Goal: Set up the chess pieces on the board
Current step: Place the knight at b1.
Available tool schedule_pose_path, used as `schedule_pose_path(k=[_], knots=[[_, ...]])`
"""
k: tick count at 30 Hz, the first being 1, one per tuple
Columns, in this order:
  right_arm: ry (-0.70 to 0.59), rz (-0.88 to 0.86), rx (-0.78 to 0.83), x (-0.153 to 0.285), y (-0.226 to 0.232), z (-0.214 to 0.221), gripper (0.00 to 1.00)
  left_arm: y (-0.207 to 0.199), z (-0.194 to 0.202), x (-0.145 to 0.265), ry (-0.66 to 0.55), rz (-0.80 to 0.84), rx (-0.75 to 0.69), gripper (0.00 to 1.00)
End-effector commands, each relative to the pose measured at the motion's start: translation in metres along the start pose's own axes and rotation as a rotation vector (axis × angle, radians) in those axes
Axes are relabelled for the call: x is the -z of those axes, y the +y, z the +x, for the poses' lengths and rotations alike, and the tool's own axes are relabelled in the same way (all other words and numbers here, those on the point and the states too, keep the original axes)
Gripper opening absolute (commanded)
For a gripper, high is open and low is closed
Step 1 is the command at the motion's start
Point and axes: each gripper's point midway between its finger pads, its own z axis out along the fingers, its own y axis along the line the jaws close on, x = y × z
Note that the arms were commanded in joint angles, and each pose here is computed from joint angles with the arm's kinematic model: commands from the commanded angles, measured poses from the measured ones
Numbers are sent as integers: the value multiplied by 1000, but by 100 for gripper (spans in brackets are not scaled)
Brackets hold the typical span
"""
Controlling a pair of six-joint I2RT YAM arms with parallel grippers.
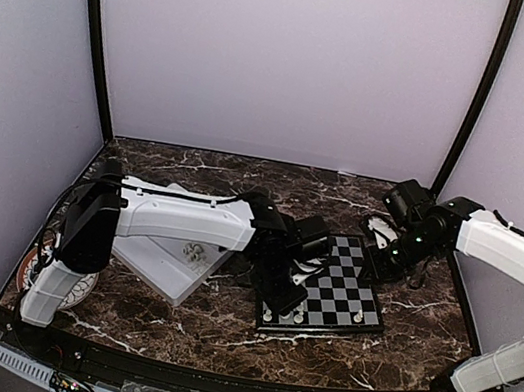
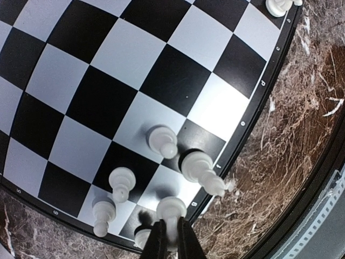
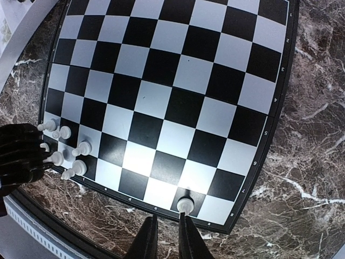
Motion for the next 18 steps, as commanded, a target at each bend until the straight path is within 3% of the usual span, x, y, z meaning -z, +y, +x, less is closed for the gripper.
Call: schedule_pose_path(k=[1, 18], knots=[[-18, -2, 8, 2, -1, -1, 16, -2, 8, -6, 29, 0, 15, 0], [-17, -7, -2, 1, 0, 1, 16, -3, 8, -12, 33, 7, 27, 8]])
